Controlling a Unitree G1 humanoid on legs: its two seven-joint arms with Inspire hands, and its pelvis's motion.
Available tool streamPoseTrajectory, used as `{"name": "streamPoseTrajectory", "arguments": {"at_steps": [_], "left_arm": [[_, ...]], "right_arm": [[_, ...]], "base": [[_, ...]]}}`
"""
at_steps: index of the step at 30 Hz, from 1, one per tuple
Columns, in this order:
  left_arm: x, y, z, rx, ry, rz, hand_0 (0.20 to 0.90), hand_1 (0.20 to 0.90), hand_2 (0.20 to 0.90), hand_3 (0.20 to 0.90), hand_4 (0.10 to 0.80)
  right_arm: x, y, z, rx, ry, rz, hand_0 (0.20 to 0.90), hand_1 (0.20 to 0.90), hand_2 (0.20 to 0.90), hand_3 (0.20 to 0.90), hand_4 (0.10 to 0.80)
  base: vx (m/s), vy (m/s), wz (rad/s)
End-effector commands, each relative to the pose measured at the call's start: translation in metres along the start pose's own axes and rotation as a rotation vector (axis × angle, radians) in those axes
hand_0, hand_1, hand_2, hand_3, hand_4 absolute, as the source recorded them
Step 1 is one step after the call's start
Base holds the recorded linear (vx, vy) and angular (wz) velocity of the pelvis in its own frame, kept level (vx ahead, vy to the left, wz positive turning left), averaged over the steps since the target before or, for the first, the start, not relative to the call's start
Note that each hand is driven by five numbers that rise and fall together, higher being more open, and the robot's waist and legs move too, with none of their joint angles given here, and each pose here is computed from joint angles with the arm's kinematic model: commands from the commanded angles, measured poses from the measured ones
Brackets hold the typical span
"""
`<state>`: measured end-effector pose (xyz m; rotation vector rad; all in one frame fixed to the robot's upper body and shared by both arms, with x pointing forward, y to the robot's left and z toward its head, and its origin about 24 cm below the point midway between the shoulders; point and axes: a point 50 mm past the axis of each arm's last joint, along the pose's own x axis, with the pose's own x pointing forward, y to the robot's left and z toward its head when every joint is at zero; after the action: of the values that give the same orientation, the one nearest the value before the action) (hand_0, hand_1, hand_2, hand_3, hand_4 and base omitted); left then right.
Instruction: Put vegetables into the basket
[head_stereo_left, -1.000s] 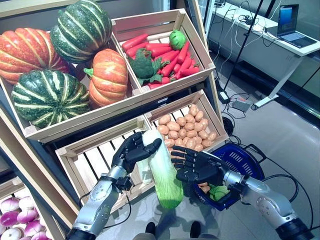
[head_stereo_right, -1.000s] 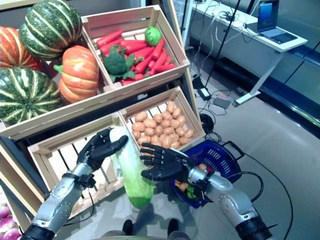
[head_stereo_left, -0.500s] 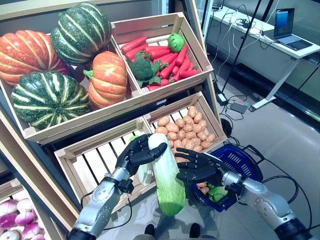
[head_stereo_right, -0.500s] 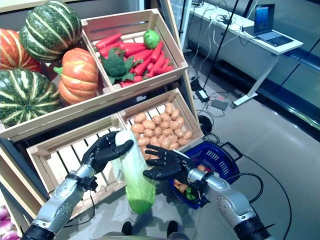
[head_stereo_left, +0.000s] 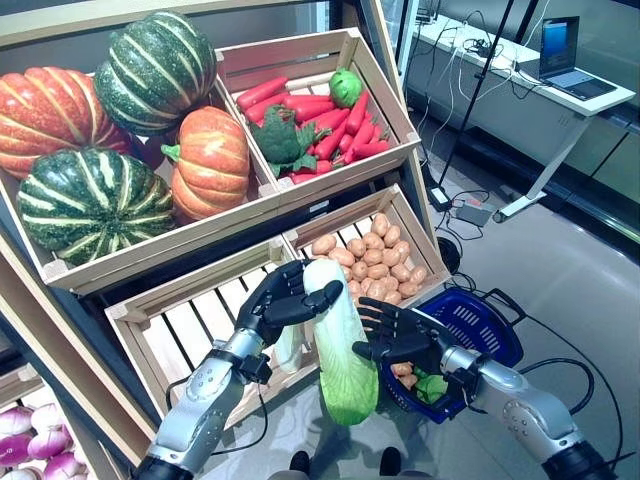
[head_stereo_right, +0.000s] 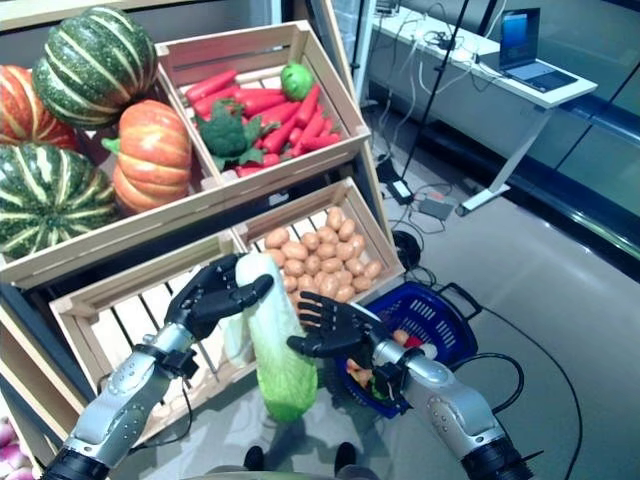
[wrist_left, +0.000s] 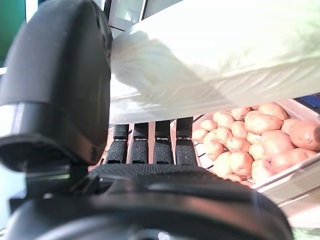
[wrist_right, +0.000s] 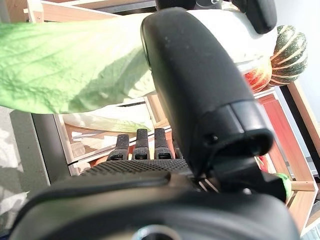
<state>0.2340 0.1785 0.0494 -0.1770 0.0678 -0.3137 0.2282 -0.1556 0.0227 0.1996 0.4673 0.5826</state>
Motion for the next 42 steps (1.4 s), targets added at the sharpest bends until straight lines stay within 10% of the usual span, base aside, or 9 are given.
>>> {"name": "streamPoseTrajectory", "arguments": {"at_steps": [1, 38, 41, 42], "left_arm": [[0.028, -0.036, 0.073, -0.039, -0.359, -0.229, 0.3, 0.3, 0.3, 0.3, 0.4], [0.024, -0.071, 0.071, -0.269, -0.381, -0.617, 0.3, 0.3, 0.3, 0.3, 0.4], [0.023, -0.072, 0.071, -0.286, -0.385, -0.628, 0.3, 0.3, 0.3, 0.3, 0.4], [0.023, -0.072, 0.07, -0.301, -0.383, -0.635, 0.3, 0.3, 0.3, 0.3, 0.4]], "right_arm": [[0.007, 0.031, 0.019, -0.014, -0.057, 0.236, 0.9, 0.9, 0.9, 0.9, 0.8], [0.008, 0.061, -0.032, 0.169, 0.254, 0.594, 0.9, 0.9, 0.9, 0.9, 0.8], [0.008, 0.062, -0.033, 0.186, 0.251, 0.598, 0.3, 0.3, 0.3, 0.3, 0.4], [0.008, 0.062, -0.033, 0.194, 0.246, 0.599, 0.3, 0.3, 0.3, 0.3, 0.4]], "base": [[0.0, 0.0, 0.0], [0.0, 0.0, 0.0], [0.0, 0.0, 0.0], [0.0, 0.0, 0.0]]}}
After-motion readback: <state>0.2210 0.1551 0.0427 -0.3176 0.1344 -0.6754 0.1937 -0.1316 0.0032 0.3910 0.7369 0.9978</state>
